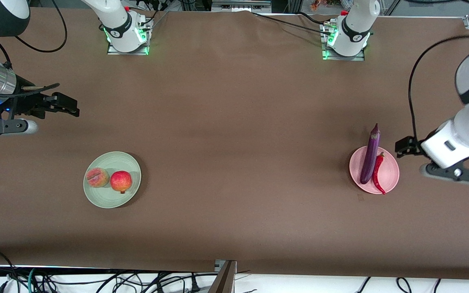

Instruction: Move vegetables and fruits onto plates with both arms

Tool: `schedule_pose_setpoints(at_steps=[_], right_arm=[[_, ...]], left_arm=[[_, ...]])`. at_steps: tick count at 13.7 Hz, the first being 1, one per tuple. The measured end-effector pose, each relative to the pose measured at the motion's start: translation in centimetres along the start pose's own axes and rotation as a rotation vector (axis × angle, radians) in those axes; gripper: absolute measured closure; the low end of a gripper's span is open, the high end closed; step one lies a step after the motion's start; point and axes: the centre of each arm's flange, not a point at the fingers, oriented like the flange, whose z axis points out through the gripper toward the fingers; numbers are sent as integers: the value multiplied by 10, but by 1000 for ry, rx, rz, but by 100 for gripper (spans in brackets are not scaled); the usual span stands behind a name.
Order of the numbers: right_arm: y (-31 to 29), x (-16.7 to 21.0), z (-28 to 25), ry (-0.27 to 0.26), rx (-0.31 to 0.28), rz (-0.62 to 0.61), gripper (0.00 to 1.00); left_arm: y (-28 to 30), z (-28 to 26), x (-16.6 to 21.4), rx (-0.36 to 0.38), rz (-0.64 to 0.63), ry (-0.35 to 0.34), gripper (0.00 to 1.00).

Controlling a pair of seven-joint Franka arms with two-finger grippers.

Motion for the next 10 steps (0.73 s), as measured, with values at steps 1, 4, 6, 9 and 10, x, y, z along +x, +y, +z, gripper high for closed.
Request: schedule_pose_setpoints(at_steps=[1,4,6,9,10], right_arm=[[0,0,0,0,0,0,0],[0,0,0,0,-1,0,0],[0,0,0,0,-1,0,0],[1,0,0,1,-2,1,0],[1,0,0,1,-2,1,0]], left_arm=[[0,-16,-10,11,-48,1,0],[1,-43,-26,11,-103,10,0],[-6,-48,-31,-34,-128,12,0],[-9,-59,-53,-42,-110,35,0],[-1,-63,-67,-33,-103,75,0]])
